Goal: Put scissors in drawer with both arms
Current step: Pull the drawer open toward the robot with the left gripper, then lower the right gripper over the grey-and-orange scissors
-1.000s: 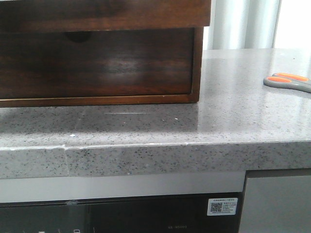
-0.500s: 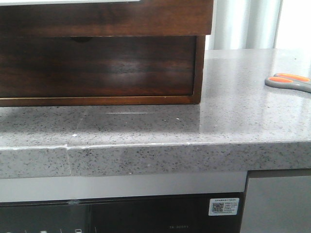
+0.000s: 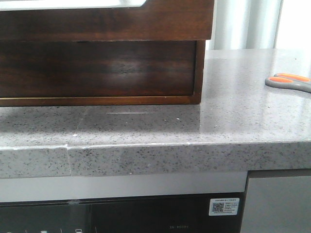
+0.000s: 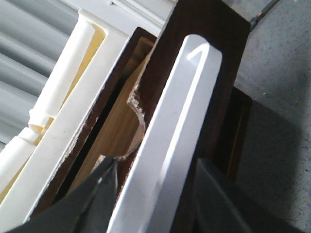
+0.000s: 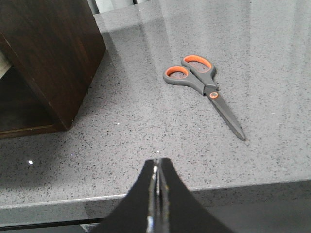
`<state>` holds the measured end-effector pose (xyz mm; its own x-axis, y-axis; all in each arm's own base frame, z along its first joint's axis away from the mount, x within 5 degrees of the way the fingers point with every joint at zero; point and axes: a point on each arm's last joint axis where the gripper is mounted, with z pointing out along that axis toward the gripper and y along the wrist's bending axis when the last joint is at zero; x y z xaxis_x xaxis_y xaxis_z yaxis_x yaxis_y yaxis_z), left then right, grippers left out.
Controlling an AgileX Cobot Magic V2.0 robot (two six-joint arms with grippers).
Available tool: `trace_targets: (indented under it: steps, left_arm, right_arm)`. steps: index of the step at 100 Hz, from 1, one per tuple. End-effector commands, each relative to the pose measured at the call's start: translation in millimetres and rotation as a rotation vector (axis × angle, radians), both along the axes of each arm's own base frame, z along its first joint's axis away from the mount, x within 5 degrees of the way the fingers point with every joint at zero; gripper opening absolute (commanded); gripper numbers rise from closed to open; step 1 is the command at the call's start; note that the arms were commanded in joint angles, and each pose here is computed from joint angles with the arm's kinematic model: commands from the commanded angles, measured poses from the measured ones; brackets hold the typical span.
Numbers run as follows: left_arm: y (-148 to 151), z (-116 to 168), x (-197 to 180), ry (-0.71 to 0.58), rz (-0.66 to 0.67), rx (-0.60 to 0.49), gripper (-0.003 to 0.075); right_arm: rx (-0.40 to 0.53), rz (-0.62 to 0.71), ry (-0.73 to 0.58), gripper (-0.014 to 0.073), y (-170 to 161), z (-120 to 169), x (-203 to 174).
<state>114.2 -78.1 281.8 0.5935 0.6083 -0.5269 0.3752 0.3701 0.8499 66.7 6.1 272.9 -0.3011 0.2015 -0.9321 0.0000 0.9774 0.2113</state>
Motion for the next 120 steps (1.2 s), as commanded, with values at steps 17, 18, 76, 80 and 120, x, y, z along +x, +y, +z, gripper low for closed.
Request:
trace_targets:
  steps: [17, 18, 76, 80, 120]
  left_arm:
    - [-6, 18, -6, 0.044, -0.103, -0.187, 0.0319]
    - [-6, 19, -6, 0.05, -0.108, -0.195, 0.0319]
    - [8, 51, -24, 0.049, -0.133, -0.636, 0.0319]
    - [11, 52, -25, 0.051, -0.109, -0.654, 0.0319]
    - [35, 58, -51, 0.014, 0.047, -0.755, 0.0319]
  right_arm:
    - [0.001, -0.009, -0.089, -0.0106, -1, 17, 3]
    - [0.001, -0.009, -0.089, -0.0106, -1, 17, 3]
    - [-0.024, 0.003, 0.064, -0.0106, -1, 37, 46]
    - [-0.057, 0.02, 0.104, -0.0105, -1, 40, 55]
    - [-0.231, 0.12, 0.385, 0.0357, -3, 74, 141]
